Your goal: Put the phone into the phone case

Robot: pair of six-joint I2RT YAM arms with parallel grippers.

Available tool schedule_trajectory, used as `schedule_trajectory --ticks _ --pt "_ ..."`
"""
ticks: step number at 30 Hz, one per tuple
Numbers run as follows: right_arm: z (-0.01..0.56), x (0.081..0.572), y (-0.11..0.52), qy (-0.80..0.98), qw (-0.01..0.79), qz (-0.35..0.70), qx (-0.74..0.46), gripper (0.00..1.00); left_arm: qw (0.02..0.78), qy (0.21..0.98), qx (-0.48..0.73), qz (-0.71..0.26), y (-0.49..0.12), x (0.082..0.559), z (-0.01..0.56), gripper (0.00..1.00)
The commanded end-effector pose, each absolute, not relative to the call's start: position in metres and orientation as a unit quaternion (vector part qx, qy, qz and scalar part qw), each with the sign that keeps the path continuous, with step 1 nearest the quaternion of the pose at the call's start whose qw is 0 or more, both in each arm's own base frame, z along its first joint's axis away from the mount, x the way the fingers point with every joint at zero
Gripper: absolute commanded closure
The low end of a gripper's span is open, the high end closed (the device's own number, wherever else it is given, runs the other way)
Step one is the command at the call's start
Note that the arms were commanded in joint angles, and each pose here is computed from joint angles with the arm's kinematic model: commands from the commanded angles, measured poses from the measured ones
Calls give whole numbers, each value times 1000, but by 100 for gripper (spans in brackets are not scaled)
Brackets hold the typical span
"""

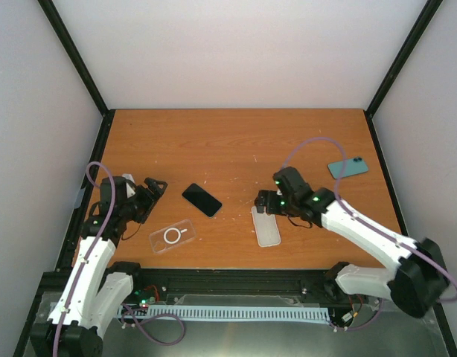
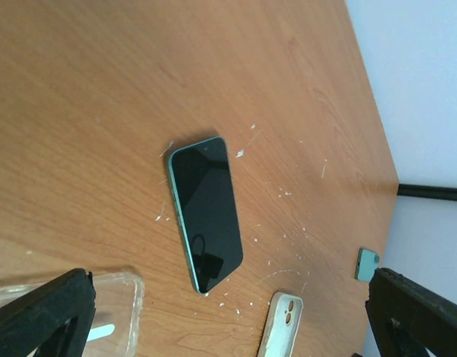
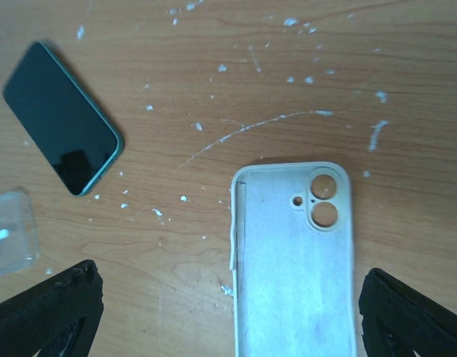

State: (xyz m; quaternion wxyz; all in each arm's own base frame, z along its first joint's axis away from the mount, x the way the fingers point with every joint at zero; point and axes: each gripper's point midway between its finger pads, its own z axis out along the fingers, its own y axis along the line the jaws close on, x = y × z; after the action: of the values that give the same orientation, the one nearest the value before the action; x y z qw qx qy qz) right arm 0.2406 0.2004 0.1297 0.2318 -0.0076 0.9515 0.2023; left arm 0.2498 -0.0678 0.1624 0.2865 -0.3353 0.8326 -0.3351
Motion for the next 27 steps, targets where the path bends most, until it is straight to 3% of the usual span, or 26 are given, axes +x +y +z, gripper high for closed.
schedule_trajectory --ticks 1,9,15,27 --pt "130 263 235 945 268 177 -68 8 280 802 -401 -342 -59 250 155 1" --pt "114 288 320 923 282 185 -185 21 250 790 -468 -305 -46 237 134 1" --pt "92 311 359 926 277 135 -219 20 268 790 -462 -303 -43 233 136 1" --pt "56 313 426 911 241 130 -308 21 284 791 -454 -296 -39 230 146 1"
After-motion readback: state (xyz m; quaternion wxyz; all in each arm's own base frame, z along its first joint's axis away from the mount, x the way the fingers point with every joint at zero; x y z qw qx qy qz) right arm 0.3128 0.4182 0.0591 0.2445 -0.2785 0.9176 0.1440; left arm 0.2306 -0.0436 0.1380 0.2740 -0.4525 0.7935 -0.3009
